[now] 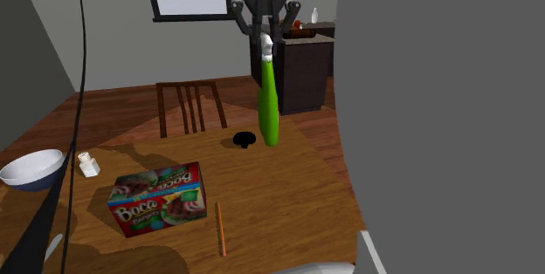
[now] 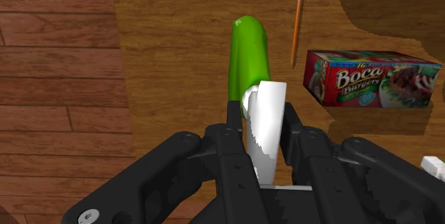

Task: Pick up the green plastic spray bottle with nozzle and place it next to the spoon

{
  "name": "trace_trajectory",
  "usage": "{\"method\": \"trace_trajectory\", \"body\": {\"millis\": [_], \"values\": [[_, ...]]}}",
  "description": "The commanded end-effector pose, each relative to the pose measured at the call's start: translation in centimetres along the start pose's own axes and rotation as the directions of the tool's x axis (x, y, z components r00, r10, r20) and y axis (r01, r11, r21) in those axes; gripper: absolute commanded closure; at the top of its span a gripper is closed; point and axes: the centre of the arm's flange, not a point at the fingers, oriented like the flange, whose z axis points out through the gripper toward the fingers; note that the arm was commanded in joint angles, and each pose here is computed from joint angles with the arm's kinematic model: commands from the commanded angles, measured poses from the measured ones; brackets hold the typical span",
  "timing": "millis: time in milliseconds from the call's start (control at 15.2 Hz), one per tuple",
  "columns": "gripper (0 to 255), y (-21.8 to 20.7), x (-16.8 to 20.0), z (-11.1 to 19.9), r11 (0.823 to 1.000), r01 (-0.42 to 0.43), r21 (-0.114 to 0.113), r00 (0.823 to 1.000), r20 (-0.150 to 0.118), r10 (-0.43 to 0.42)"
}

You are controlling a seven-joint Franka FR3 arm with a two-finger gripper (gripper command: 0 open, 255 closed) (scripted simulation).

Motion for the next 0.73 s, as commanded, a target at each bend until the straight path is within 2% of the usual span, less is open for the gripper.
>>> {"method": "trace_trajectory", "body": {"millis": [0,198,660], "values": [[255,0.0,-0.1,-1.2,1.0,0.0,0.0,1.0,0.0,0.0],[255,0.0,-0.1,-2.6,1.0,0.0,0.0,1.0,0.0,0.0],[255,-8.6,-1.6,0.3,1.0,0.0,0.0,1.0,0.0,0.0]]}}
